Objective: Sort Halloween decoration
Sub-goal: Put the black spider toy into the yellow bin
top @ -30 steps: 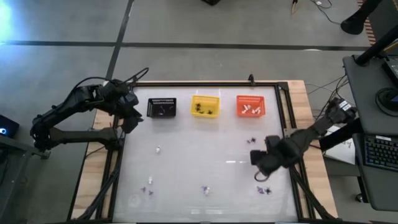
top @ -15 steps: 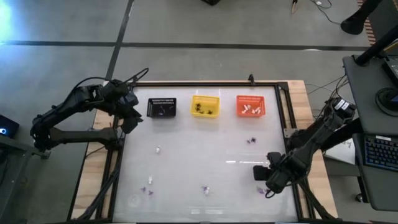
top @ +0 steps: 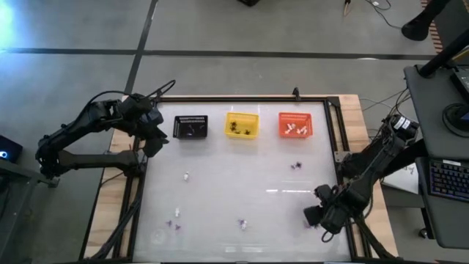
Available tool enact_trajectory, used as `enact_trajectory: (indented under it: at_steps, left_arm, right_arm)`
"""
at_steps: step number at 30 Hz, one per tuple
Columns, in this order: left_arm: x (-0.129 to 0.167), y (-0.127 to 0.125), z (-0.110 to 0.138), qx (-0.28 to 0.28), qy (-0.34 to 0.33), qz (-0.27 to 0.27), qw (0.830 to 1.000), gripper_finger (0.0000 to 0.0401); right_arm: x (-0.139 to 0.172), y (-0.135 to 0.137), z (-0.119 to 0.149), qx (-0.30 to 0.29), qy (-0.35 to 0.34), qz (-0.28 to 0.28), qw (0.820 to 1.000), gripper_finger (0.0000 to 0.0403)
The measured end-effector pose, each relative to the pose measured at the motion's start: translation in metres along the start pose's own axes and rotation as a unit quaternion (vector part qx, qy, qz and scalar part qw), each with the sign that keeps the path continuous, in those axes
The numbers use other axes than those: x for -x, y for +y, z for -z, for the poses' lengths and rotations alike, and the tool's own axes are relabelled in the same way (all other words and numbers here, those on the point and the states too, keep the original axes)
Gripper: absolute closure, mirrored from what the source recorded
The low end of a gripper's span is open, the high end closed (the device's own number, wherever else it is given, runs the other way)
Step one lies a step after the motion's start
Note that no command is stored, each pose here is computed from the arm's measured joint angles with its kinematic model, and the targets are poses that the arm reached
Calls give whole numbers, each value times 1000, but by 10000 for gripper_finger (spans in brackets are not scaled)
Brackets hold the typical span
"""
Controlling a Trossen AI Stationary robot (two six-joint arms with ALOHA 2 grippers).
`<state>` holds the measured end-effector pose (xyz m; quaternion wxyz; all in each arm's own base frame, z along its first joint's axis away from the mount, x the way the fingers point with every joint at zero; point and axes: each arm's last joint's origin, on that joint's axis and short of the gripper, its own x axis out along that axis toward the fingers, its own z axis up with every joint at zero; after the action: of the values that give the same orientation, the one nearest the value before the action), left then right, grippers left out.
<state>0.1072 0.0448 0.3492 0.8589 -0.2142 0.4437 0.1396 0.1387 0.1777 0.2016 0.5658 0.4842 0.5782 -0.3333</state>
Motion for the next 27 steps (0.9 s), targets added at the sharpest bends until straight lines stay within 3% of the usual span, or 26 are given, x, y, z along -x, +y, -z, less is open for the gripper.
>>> enact_trajectory:
  at_steps: [4, 10, 20, 27]
  left_arm:
    - [0, 0, 0, 2, 0, 0, 1000, 290]
    - [0, 0, -3, 17, -13, 2, 1000, 290]
    - [0, -1, -7, 36, -36, 4, 999, 290]
    - [0, -1, -7, 49, -36, 3, 998, 290]
  right_arm:
    - [-1, -5, 8, 49, 6, -2, 999, 261]
    - [-7, -11, 16, 75, 17, -11, 997, 261]
    - [-47, -10, 21, 112, -10, 13, 994, 261]
    - [-69, 1, 30, 127, 4, -5, 992, 261]
